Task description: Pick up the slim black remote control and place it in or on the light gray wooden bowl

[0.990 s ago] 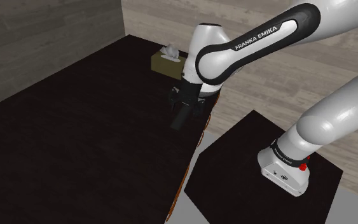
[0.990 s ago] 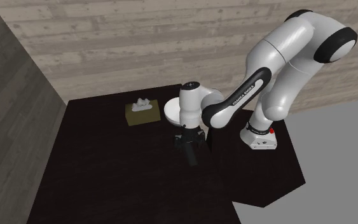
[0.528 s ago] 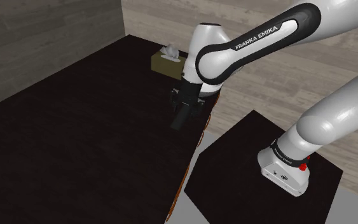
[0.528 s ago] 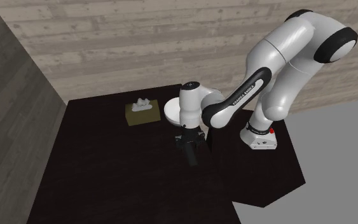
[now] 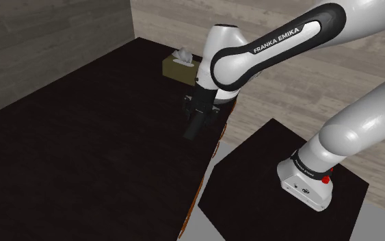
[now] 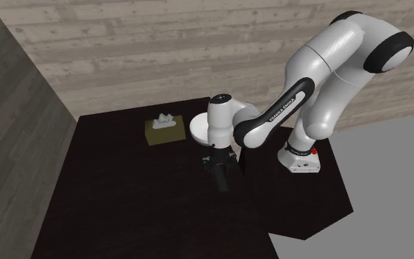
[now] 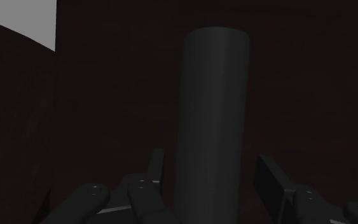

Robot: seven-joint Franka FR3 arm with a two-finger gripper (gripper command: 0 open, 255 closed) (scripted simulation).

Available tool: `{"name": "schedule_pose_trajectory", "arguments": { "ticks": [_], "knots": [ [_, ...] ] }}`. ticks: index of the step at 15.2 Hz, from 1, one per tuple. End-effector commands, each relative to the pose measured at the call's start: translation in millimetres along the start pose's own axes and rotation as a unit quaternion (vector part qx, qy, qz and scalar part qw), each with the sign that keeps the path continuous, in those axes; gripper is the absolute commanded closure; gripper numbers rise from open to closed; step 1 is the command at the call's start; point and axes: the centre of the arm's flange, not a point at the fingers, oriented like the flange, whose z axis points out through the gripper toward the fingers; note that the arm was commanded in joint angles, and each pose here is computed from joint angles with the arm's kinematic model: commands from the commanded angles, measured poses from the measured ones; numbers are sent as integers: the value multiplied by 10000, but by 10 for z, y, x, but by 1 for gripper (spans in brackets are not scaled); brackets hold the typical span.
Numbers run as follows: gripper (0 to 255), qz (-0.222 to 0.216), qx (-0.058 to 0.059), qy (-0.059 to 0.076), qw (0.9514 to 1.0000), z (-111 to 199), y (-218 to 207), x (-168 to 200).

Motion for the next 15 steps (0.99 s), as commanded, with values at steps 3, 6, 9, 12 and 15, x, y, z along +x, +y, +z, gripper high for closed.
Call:
{"name": "schedule_pose_trajectory", "arguments": {
  "ticks": [3,6,9,12,15],
  "knots": [
    [255,5,-15,-7,10000,-126,-2,-24],
    [255,5,-15,-7,10000,-281,-7,-59],
    [255,5,-15,-7,10000,-435,-13,-94],
    [255,5,-15,-7,10000,-589,-19,-130],
    [255,5,-15,-7,10000,-744,-24,-165]
  ]
}}
